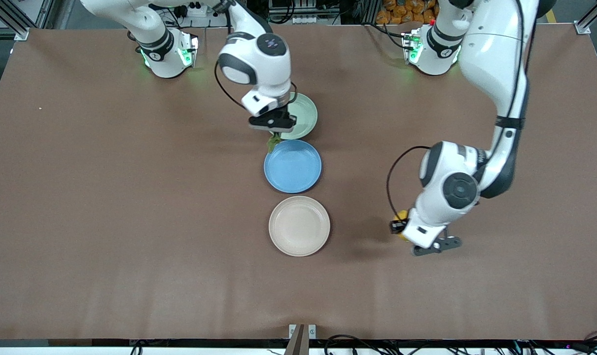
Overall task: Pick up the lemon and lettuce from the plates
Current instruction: 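Lift the lemon with the left gripper while the right gripper lifts the lettuce, then release the lemon with the left gripper while the right gripper releases the lettuce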
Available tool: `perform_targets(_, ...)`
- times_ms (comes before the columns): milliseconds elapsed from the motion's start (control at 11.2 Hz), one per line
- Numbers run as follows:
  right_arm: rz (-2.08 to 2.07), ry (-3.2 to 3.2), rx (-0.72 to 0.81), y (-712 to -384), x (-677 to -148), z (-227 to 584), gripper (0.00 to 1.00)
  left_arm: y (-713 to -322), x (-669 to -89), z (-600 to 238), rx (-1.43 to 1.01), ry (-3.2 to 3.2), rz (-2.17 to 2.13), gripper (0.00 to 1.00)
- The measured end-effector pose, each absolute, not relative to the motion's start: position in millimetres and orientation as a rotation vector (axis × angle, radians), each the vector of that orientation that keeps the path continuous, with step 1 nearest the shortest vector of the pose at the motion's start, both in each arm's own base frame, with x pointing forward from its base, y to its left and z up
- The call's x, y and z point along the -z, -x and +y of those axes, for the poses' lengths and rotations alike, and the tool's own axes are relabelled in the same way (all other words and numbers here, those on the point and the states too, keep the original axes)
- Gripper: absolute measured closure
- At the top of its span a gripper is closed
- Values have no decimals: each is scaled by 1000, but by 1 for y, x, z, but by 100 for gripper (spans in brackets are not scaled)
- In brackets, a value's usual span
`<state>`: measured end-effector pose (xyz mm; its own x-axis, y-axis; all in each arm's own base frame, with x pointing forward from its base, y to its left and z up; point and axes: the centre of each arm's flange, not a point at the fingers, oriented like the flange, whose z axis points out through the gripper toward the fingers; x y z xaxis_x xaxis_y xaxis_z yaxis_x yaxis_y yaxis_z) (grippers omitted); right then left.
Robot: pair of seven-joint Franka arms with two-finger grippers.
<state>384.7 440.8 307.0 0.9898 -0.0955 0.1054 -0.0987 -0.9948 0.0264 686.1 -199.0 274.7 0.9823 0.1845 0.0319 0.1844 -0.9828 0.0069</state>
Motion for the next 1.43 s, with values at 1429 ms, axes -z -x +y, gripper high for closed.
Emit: perform_targets(1429, -121, -3126, 31, -575, -218, -20, 97, -675, -388, -99, 10, -3118, 264, 0)
